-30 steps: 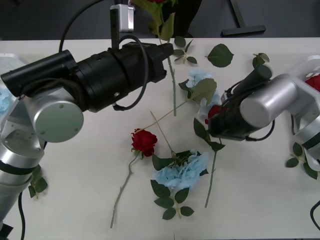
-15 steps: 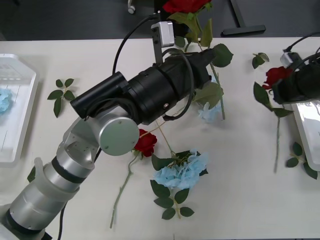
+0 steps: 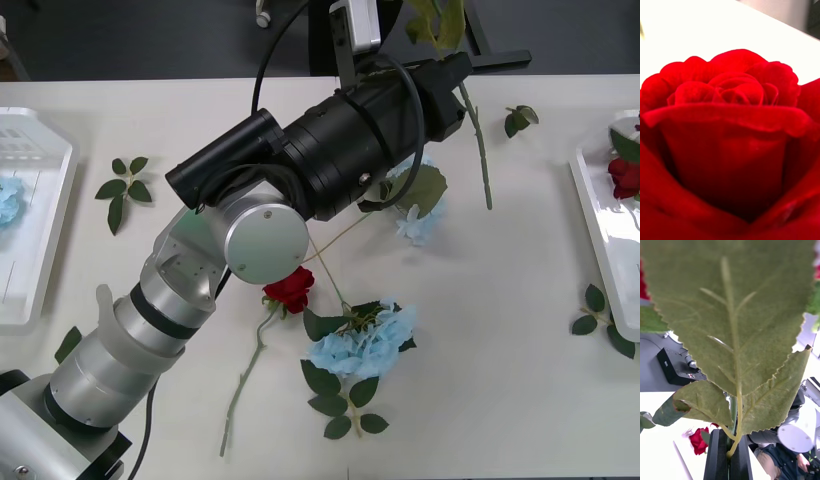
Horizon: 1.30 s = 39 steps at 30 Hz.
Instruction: Place the red flowers into the right box and the blue flowers into the left box. If a person shows an open palm, hand one flower to the person first, then continue sorting.
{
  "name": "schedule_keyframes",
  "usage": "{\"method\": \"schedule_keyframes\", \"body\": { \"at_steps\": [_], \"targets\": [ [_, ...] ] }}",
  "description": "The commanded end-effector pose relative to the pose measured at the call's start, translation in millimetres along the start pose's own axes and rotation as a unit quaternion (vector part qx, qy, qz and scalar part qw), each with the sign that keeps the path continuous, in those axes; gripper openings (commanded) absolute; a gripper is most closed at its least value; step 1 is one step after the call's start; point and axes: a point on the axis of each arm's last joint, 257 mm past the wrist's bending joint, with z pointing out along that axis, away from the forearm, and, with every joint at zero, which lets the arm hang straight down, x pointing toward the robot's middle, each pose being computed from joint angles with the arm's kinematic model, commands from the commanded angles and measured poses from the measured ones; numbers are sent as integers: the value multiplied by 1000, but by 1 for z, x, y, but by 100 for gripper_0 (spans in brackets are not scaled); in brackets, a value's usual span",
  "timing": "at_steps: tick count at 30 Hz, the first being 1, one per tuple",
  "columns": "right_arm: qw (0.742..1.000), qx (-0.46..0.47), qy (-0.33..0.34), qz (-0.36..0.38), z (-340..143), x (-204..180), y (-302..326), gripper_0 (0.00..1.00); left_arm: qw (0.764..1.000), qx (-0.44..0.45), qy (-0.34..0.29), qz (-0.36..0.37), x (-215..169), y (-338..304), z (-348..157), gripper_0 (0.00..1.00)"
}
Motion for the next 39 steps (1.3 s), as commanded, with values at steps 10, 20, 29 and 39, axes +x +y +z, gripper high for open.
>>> {"method": "schedule_keyframes", "body": {
  "at_steps": [10,20,29,39],
  "targets": [
    [993,92,-56,-48,45,-12,-50,0,999,36,4,-22,2,-36,14,0],
    [993,87,-65,-39,64,3,-44,47,999,36,30,-15,16,-30,8,0],
    [993,81,-69,-60,57,-3,-57,93,998,31,49,-2,21,-20,13,0],
    [992,-7,-82,-100,22,-16,-73,96,998,31,50,0,20,-19,14,0]
  ]
}}
